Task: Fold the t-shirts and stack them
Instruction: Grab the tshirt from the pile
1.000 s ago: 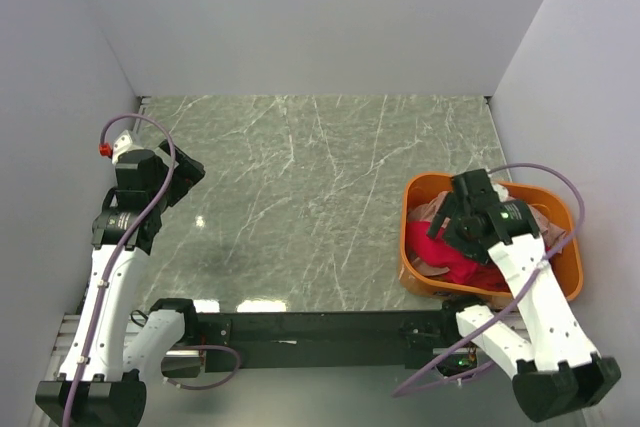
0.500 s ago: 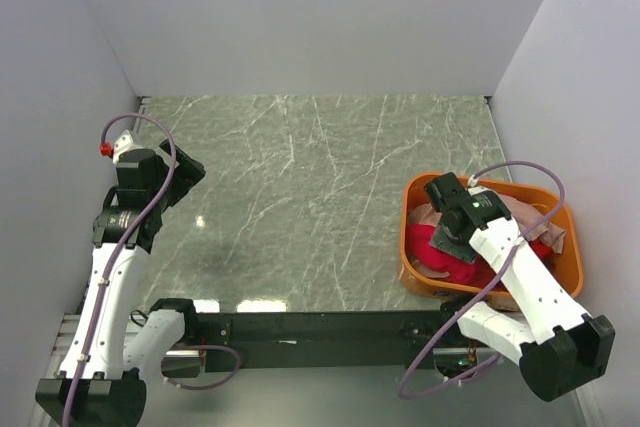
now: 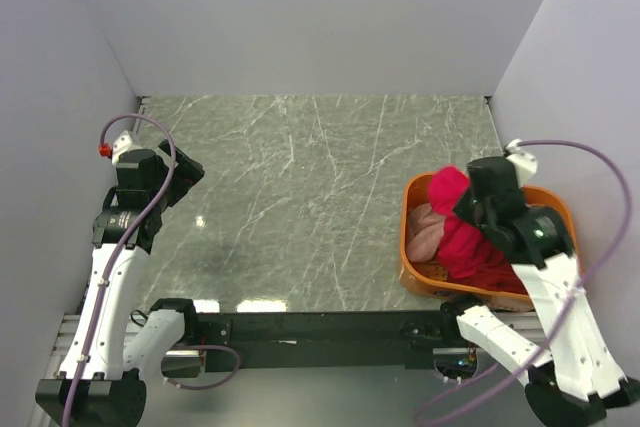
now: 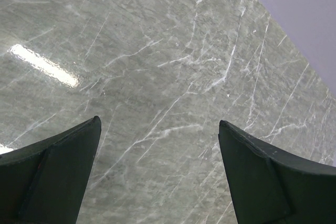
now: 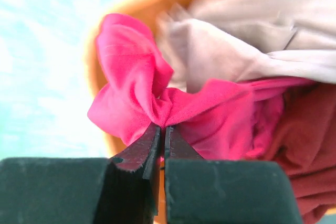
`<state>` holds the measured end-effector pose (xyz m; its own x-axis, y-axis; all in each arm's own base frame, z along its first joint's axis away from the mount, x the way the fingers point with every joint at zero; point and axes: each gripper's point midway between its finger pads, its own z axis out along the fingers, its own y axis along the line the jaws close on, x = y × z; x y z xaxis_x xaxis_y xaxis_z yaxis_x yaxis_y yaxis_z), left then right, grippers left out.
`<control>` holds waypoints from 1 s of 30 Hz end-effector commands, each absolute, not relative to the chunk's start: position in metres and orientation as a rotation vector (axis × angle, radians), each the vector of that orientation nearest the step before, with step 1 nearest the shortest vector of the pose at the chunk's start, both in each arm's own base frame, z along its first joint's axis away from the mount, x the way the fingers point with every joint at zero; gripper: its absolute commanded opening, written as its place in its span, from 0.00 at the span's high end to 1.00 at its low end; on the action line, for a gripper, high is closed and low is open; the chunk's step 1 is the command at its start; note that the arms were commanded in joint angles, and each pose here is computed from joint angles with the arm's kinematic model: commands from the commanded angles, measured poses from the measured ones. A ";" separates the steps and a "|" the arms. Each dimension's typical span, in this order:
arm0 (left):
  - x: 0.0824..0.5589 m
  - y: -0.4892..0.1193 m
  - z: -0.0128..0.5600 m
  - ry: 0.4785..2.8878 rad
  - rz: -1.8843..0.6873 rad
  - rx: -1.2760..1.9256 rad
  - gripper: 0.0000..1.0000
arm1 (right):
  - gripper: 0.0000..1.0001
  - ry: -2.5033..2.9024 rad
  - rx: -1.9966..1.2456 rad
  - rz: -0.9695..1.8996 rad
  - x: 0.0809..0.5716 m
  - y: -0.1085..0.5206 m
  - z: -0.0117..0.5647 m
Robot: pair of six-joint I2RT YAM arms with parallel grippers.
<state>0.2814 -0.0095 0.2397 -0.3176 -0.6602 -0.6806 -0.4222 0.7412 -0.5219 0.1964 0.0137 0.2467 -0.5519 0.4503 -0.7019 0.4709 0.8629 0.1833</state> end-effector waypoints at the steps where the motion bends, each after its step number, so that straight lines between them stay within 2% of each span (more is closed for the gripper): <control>1: 0.283 -0.005 0.251 1.910 -0.299 -0.822 0.01 | 1.00 2.002 0.581 0.116 0.217 0.020 0.324; 10: 0.282 -0.003 0.250 1.909 -0.284 -0.832 0.00 | 1.00 1.658 0.559 0.288 0.217 0.017 0.443; 15: 0.281 -0.001 0.252 1.900 -0.280 -0.832 0.01 | 1.00 1.643 0.551 0.274 0.214 0.013 0.456; 25: 0.279 0.000 0.255 1.887 -0.275 -0.831 0.01 | 1.00 1.266 0.405 0.447 0.201 0.022 0.622; 30: 0.280 -0.001 0.255 1.885 -0.285 -0.825 0.00 | 1.00 1.074 0.342 0.541 0.206 0.035 0.673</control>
<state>0.2784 -0.0037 0.2443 -0.2872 -0.6578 -0.6963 -0.4336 0.7375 -0.5178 0.2121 0.0251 0.6081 0.1829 0.5197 -0.8346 -0.0588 0.8531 0.5184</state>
